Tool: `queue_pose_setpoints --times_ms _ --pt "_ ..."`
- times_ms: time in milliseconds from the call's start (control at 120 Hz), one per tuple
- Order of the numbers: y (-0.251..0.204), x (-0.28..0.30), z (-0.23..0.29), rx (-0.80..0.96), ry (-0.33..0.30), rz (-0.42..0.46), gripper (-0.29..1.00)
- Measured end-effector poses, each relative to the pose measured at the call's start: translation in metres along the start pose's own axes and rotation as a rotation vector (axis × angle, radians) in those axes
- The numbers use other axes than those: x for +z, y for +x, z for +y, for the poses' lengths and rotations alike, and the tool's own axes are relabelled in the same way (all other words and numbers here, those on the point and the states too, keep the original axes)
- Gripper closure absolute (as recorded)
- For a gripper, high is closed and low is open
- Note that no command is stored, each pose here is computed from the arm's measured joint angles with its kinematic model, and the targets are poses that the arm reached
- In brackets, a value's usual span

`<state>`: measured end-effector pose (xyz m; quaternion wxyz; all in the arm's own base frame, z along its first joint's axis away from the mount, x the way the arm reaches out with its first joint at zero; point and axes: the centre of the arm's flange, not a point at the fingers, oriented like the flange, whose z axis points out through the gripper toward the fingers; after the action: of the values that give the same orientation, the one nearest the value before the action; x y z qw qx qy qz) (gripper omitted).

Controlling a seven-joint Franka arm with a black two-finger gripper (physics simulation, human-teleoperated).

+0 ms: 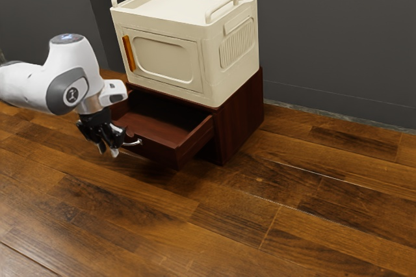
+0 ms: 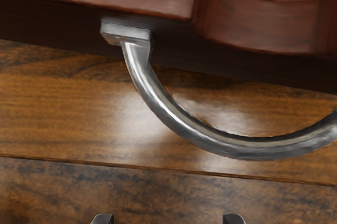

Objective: Push the drawer handle with one arm to close the drawer

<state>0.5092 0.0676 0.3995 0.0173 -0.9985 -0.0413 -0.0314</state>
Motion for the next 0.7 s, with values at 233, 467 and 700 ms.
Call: queue_pose_setpoints --times_ms 233,467,700 --pt "0.015 0.011 0.004 0.013 -0.016 0.014 0.68" --pt "0.042 0.013 0.016 0.045 -0.021 0.040 0.73" --pt "0.079 0.009 0.025 0.072 -0.021 0.076 0.74"
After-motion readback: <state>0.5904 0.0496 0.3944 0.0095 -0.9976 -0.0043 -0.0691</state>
